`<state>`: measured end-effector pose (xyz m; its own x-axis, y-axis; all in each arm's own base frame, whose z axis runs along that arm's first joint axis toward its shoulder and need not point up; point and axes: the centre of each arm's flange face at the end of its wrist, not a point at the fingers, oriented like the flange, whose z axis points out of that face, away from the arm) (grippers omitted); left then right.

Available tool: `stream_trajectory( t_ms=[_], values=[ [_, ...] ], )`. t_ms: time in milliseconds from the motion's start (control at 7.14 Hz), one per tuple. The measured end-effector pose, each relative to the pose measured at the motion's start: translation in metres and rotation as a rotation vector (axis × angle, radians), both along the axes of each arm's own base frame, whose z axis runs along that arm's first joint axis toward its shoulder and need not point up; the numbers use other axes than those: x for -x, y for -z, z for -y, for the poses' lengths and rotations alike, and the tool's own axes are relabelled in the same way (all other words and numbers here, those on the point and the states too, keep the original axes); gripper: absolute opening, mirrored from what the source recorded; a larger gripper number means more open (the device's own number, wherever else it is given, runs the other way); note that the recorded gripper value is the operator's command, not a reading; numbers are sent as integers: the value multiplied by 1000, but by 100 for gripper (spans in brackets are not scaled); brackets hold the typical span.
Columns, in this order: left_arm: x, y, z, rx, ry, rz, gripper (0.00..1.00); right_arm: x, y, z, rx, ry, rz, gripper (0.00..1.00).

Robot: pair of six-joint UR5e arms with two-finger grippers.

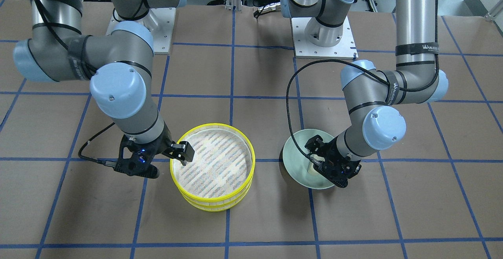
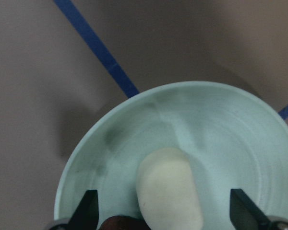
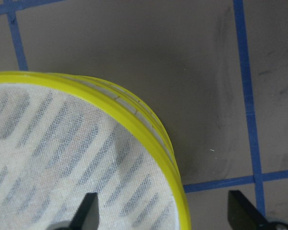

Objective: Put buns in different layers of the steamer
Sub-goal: 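Lift the white bun with left gripper while right grasps top tier rim, then set top tier aside with right gripper while left carries bun over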

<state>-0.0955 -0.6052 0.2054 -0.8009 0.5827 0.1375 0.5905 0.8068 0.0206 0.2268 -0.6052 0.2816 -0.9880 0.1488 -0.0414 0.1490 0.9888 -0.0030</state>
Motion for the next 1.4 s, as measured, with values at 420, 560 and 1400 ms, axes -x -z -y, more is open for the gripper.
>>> stream_trajectory(
  t_ms=[420, 560, 1400],
  values=[
    [21, 14, 1, 14, 42, 6, 90, -5, 9, -5, -14, -79, -8, 0],
    [21, 17, 1, 10, 60, 19, 89, -5, 8, -6, -18, -86, -8, 0],
    [13, -11, -1, 29, 89, 114, 0, 29, -64, -37, -61, -199, -29, 0]
  ],
)
